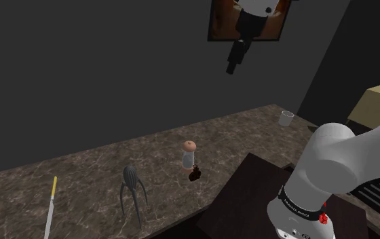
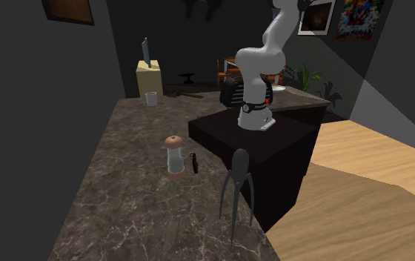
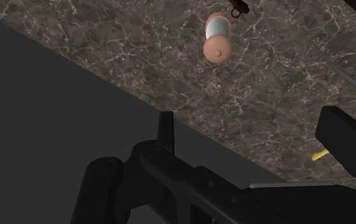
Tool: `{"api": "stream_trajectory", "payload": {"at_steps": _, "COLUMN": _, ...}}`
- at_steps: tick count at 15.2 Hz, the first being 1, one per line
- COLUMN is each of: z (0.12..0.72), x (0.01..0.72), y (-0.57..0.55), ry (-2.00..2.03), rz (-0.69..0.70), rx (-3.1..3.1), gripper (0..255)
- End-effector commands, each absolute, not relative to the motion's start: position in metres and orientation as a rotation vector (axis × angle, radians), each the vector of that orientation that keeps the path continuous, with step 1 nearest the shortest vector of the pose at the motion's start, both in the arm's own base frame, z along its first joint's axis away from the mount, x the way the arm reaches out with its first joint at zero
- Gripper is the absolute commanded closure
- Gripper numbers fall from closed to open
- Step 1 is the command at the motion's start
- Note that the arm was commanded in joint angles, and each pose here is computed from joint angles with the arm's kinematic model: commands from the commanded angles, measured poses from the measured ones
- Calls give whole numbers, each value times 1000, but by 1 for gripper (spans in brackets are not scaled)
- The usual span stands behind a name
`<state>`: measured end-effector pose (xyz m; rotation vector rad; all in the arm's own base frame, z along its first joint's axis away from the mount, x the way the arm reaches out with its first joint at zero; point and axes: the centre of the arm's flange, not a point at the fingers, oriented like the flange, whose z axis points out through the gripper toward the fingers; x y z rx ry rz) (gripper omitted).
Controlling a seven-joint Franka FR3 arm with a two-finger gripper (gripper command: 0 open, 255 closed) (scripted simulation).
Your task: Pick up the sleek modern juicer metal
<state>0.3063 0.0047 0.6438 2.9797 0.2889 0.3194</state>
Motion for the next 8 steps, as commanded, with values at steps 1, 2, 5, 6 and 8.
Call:
{"api": "stream_trajectory", "payload": {"at_steps": 1, "z": 644, "x": 306, "y": 5, "ry": 289, "rz": 319, "rx": 2980, "gripper": 0}}
{"api": "stream_trajectory", "payload": {"at_steps": 2, "z": 636, "x": 311, "y": 13, "ry": 292, "rz": 316, "rx": 2984, "gripper": 0}}
{"api": "stream_trajectory", "payload": {"at_steps": 5, "z": 611, "x": 326, "y": 39, "ry": 303, "rz": 306, "rx": 2999, "gripper": 0}}
{"api": "stream_trajectory", "payload": {"at_steps": 6, "z": 603, "x": 331, "y": 47, "ry": 306, "rz": 302, "rx": 3004, "gripper": 0}}
{"api": "stream_trajectory", "payload": {"at_steps": 8, "z": 587, "x": 340, "y": 65, "ry": 313, "rz": 295, "rx": 3013, "gripper": 0}}
